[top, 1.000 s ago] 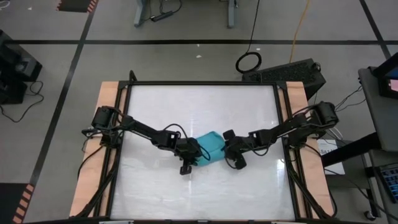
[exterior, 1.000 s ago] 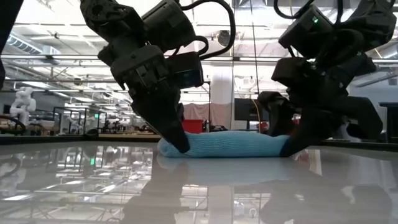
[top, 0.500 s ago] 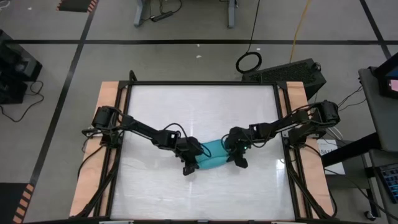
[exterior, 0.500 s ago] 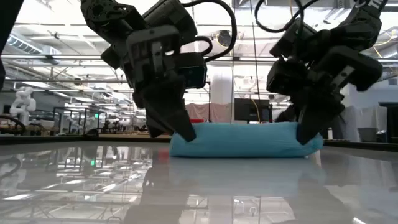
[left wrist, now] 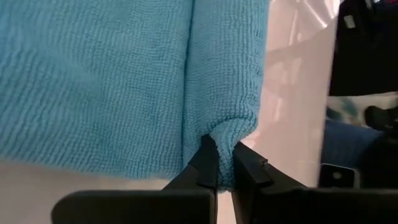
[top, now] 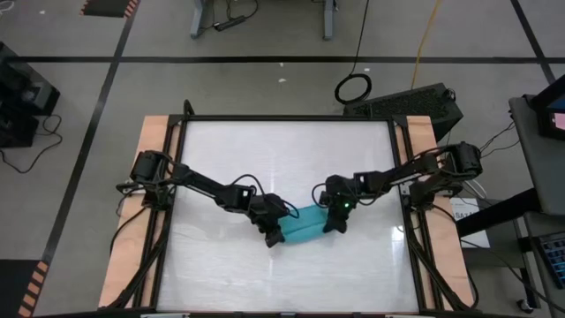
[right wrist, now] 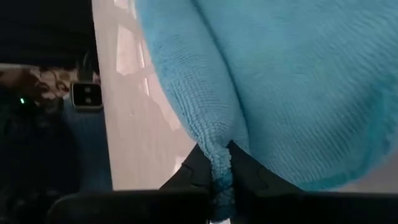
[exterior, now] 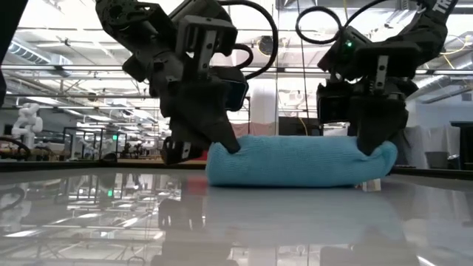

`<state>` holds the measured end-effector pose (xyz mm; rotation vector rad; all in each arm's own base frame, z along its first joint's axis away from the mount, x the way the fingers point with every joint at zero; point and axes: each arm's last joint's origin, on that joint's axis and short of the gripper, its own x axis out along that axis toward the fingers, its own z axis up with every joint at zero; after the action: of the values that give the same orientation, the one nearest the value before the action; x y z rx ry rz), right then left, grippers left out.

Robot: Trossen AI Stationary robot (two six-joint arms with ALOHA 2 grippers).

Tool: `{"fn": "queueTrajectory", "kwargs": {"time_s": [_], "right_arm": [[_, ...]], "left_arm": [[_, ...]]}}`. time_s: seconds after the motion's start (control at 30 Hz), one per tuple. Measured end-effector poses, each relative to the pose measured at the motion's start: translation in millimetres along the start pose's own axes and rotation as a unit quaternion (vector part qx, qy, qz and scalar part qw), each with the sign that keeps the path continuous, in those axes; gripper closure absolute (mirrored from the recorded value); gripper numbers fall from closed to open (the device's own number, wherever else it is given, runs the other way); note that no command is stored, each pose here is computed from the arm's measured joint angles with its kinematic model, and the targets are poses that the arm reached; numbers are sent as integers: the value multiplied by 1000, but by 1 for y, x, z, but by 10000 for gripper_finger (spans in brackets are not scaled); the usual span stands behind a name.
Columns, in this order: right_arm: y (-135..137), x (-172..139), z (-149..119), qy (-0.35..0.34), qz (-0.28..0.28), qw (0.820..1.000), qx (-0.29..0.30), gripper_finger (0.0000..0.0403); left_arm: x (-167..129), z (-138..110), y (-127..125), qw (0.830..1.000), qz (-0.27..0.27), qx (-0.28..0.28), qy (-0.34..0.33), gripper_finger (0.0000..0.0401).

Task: Roll towel
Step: Roll the blue microfiber towel

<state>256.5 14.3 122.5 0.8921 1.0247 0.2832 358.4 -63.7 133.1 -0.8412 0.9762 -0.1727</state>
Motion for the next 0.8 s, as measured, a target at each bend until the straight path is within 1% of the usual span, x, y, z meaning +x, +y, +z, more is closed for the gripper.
{"fn": "queueTrajectory", "kwargs": {"time_s": [0.17, 0.23, 0.33, 0.47, 0.53, 0.63, 0.73, 0.8], "right_arm": [[-7, -2, 1, 5, -14, 999, 40, 392], [-12, -2, 0, 10, -24, 998, 60, 392], [-19, -2, 1, 12, -32, 996, 84, 392], [-25, -3, 4, 16, -28, 993, 110, 392], [-28, -3, 4, 22, -22, 992, 120, 392], [-30, -4, 5, 24, -17, 992, 124, 392], [-31, -6, 6, 26, -12, 991, 129, 392], [-32, -6, 6, 26, -10, 991, 132, 392]], "left_arm": [[-2, 2, 1, 1000, -19, -19, 13, 383], [-3, 4, 2, 999, -19, -27, 10, 379], [-3, 5, 3, 999, -18, -36, 10, 363], [-3, 4, 4, 999, -15, -35, 16, 338], [-3, 4, 4, 999, -17, -22, 18, 326], [-5, 3, 2, 1000, -19, 15, 20, 300], [-15, 5, -7, 998, -29, 57, 6, 265], [-24, 6, -12, 996, -17, 83, -10, 242]]}}
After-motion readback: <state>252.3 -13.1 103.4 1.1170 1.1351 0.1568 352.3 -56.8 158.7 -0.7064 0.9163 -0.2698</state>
